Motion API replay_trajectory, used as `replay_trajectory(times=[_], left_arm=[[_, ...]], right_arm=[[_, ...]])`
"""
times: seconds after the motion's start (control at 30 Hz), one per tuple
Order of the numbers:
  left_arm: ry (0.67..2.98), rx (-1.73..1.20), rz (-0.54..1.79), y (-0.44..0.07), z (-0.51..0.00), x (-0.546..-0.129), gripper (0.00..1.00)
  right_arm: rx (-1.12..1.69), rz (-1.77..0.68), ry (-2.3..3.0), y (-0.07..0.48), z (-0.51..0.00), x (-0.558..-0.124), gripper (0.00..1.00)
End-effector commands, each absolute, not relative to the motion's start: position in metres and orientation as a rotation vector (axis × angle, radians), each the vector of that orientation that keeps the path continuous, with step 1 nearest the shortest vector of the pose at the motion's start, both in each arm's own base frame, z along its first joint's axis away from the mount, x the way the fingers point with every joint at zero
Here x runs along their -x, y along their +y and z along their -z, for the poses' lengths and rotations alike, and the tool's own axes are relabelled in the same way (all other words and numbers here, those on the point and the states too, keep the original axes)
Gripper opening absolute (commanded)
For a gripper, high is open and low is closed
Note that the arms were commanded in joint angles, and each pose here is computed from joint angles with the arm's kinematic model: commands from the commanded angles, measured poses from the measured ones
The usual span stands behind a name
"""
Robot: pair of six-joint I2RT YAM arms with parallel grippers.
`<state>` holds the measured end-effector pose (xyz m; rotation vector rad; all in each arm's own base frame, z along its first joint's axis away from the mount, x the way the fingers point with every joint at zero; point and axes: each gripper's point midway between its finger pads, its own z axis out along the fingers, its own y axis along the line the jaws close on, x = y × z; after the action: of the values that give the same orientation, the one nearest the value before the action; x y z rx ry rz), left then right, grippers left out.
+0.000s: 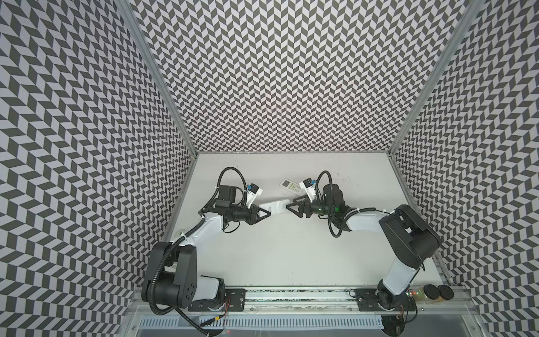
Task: Unload the batteries from the remote control
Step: 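Pinch the battery cover with the right gripper and slide it off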
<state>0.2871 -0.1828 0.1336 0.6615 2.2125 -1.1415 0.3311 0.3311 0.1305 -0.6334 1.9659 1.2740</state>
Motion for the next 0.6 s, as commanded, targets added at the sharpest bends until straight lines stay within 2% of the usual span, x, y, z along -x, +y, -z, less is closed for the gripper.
replay_trajectory(times=[0.0,0.2,0.3,0.57], left_arm=[[2.176,-0.679,1.182,-0.188,-0.144,-0.289,0.0],[2.197,-0.683,1.158,-0.188,-0.137,-0.288,0.0],[2.198,-0.685,1.158,-0.189,-0.138,-0.289,0.0],[2.199,-0.704,1.173,-0.195,-0.136,-0.284,0.0]], right_arm=[[0.684,-1.329,1.892,0.337,-0.139,-0.329,0.68],[0.695,-1.356,1.871,0.338,-0.135,-0.325,0.66],[0.709,-1.405,1.887,0.346,-0.132,-0.328,0.53],[0.7,-1.428,1.879,0.349,-0.127,-0.33,0.5]])
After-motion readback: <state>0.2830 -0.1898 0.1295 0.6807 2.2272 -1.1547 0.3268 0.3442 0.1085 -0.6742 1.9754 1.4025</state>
